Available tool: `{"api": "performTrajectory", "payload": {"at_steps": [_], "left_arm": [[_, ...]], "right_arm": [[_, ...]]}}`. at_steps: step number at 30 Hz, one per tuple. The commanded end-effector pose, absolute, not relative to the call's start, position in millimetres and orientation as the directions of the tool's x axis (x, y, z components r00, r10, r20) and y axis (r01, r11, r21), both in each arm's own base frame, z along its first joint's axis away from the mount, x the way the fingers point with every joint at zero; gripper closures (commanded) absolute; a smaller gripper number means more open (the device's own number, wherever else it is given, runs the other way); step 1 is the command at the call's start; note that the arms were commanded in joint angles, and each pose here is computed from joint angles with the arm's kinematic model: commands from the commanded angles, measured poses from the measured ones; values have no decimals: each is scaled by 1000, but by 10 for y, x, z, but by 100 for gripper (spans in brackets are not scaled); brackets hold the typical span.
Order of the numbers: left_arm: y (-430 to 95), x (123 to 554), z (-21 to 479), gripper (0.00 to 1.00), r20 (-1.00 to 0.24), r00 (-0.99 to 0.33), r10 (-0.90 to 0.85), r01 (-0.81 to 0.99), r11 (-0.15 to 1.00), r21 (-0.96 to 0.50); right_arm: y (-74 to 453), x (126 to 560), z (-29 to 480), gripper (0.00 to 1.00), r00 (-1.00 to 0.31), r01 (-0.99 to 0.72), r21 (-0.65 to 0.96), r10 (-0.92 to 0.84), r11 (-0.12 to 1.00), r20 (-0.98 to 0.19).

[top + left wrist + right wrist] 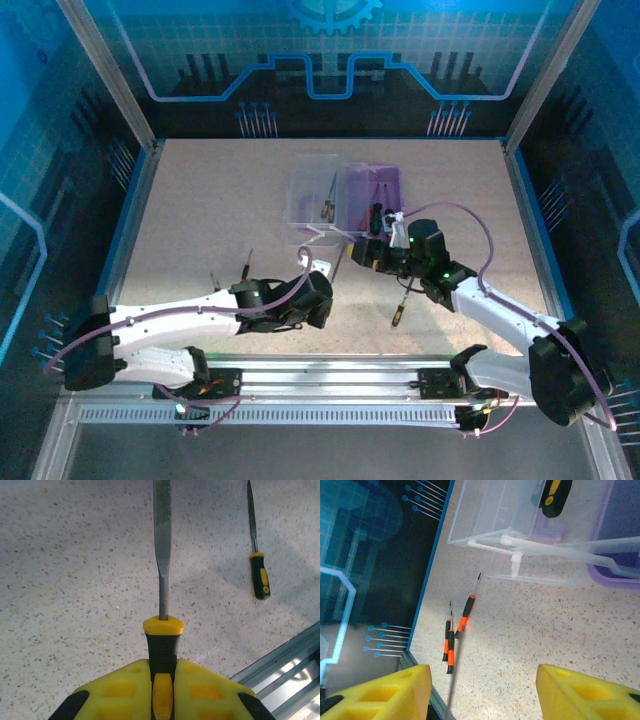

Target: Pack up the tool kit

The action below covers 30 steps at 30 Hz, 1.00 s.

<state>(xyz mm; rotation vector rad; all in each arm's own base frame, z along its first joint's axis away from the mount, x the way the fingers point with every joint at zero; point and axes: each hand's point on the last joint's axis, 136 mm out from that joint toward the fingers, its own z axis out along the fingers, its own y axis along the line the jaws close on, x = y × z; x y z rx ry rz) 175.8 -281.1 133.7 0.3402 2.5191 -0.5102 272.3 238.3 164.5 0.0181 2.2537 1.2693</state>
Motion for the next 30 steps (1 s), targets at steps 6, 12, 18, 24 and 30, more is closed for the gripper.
{"api": "performTrajectory", "payload": {"at_steps": [6,12,18,24,30], "left_arm": [[-2659,1749,1388,87,-582,-812,43,288,898,-334],[-2638,1747,1377,87,-582,-812,33,279,898,-339],[-2689,1768,1406,87,-591,-805,40,295,893,-341],[-2732,1772,1367,87,-583,-811,53,300,893,-335],[-2742,1783,1383,87,-589,-807,52,302,892,-336]], "right_arm": [[2679,2781,1910,42,-835,-320,799,247,510,-492],[2783,2765,1949,44,-832,-328,806,254,493,-493],[2925,2727,1808,48,-862,-295,832,246,469,-444],[3082,2701,1725,65,-887,-282,856,223,433,-404],[3140,2703,1675,83,-898,-262,874,228,409,-375]]}}
